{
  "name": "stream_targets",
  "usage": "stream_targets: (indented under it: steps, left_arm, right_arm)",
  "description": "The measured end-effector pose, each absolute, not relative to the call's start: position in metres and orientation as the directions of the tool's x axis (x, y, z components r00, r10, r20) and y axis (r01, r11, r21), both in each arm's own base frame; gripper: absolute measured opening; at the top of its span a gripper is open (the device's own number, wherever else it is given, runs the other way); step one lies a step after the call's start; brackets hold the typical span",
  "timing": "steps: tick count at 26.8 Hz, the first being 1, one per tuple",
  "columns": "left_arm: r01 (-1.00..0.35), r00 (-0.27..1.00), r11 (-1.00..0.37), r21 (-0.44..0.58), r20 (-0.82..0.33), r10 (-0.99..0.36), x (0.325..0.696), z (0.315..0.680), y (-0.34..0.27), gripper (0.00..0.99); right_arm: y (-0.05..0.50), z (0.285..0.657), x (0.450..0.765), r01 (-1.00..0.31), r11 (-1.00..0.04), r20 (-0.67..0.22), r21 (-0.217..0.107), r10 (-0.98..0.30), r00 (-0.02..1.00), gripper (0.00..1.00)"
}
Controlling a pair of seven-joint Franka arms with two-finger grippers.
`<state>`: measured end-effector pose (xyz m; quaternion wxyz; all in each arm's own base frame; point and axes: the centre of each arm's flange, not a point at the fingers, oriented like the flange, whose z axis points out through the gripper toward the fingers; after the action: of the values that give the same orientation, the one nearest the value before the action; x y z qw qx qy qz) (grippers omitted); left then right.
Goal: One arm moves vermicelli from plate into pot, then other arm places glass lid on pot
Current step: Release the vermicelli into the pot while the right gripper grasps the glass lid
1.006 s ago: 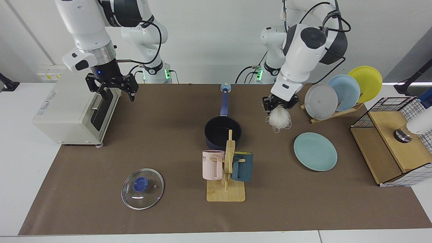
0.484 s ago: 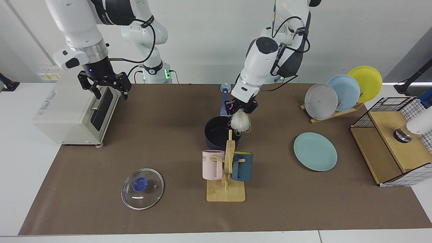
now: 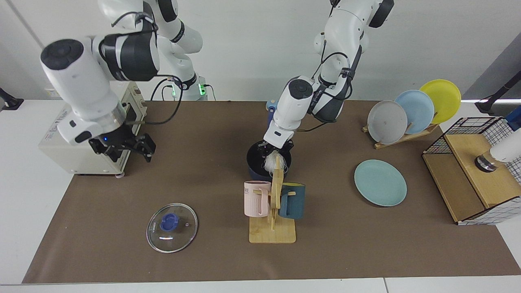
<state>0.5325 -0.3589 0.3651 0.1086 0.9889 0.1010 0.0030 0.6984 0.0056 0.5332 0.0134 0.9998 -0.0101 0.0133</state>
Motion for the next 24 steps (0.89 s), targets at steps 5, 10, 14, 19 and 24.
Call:
stream_targets:
  steps: [5,10,14,19,24]
  left_arm:
    - [0.203,0.979,-0.953,0.226,-0.017,0.205,0.534,0.360,-0.360,0.370]
    - [0.210,0.977,-0.949,0.235,-0.014,0.212,0.536,0.358,-0.360,0.370]
    - [0.213,0.976,-0.946,0.244,-0.015,0.216,0.538,0.353,-0.361,0.370]
    - [0.215,0.976,-0.942,0.258,-0.012,0.220,0.537,0.343,-0.362,0.370]
    - [0.216,0.975,-0.940,0.262,-0.012,0.221,0.537,0.339,-0.362,0.370]
  right_arm:
    - [0.026,0.467,0.736,0.012,-1.000,0.041,0.023,0.013,0.999,1.00]
    - [0.042,0.411,0.758,0.036,-0.999,0.047,0.020,0.037,0.998,1.00]
    - [0.050,0.379,0.768,0.047,-0.999,0.049,0.017,0.047,0.998,1.00]
    - [0.048,0.362,0.773,0.045,-0.999,0.045,0.018,0.046,0.998,1.00]
    - [0.047,0.351,0.776,0.043,-0.999,0.051,0.018,0.044,0.998,1.00]
